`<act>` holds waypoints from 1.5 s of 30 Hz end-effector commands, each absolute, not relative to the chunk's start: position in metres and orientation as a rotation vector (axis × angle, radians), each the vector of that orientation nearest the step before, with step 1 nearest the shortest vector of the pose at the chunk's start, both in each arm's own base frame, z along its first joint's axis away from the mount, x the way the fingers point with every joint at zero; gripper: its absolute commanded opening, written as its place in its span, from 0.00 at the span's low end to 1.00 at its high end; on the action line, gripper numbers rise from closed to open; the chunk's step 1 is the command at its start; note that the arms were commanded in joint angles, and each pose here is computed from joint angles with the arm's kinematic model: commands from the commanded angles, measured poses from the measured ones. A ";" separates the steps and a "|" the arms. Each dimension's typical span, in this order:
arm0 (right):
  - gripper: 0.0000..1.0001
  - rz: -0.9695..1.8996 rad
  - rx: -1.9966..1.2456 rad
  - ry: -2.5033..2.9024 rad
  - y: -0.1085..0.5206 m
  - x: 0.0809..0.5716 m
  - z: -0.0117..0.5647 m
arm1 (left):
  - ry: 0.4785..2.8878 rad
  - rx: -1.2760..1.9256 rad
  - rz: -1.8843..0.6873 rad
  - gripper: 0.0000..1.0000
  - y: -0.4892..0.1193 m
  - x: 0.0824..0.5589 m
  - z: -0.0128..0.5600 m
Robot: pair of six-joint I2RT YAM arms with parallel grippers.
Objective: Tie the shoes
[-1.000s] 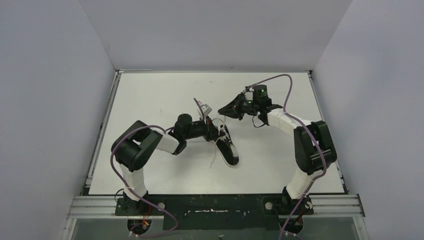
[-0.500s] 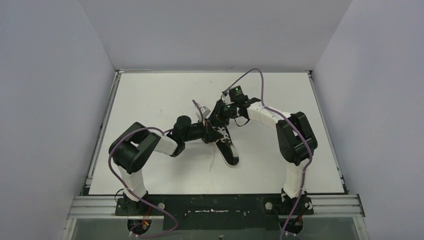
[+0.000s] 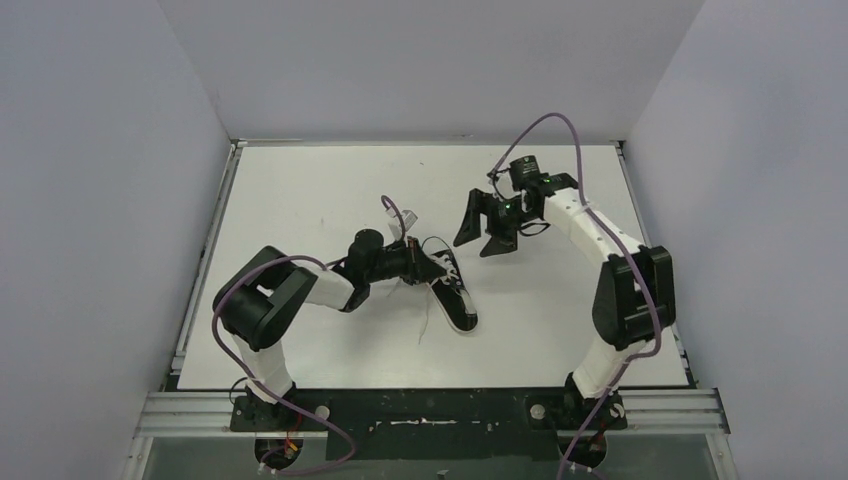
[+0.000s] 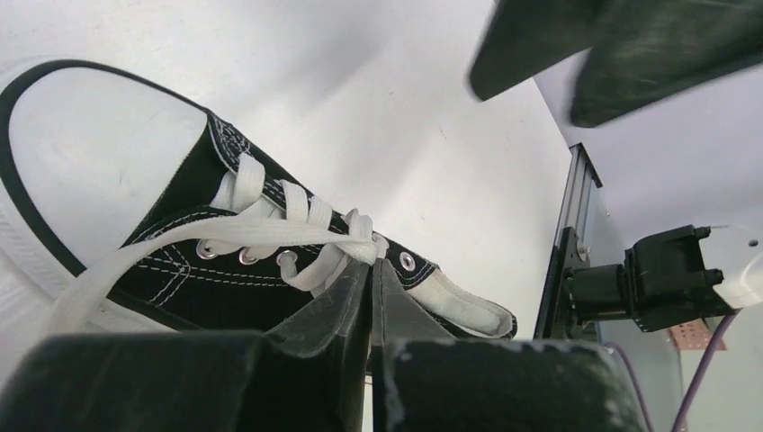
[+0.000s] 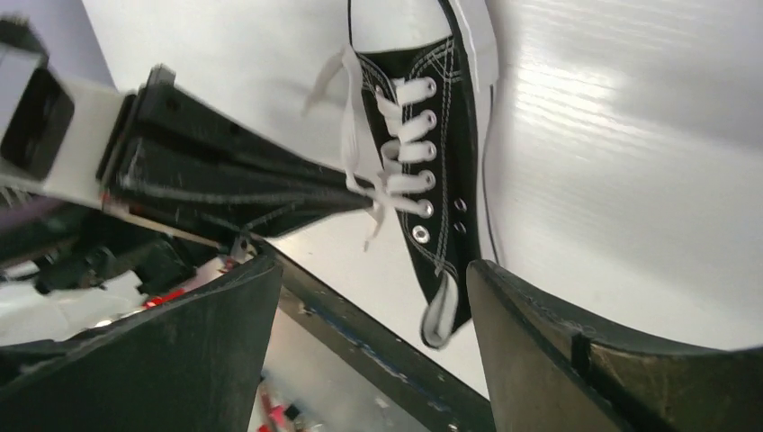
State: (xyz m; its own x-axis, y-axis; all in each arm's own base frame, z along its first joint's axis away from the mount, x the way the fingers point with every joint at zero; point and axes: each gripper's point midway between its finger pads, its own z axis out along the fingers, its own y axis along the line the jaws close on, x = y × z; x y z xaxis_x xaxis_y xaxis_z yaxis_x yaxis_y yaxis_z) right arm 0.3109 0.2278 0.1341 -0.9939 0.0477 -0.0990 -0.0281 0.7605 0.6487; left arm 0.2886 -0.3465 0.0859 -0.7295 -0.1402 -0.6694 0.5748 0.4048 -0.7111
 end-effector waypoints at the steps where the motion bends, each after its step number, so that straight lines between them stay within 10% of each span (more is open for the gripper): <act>1: 0.78 0.893 -0.311 2.723 0.210 0.277 0.157 | 1.981 0.268 -1.397 0.00 -0.351 0.303 0.120; 27: 0.56 0.280 -0.476 2.264 0.329 0.231 0.044 | 2.260 0.025 -1.473 0.00 -0.339 0.308 0.096; 35: 0.00 0.339 -0.569 2.290 0.322 0.211 0.054 | 2.255 0.004 -1.480 0.00 -0.337 0.310 0.093; 45: 0.00 0.245 -0.729 2.229 0.232 0.218 0.148 | 2.298 -0.090 -1.507 0.00 -0.334 0.313 0.085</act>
State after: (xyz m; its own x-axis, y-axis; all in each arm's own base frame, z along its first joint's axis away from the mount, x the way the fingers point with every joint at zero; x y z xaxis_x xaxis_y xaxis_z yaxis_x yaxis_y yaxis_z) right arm 0.1997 0.2705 0.1309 -0.6017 -0.3362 -0.7246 -0.5494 0.8326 0.0699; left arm 0.2993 -0.3304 0.0693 -0.9290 -0.2319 -0.2884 0.1544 0.4652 -0.8716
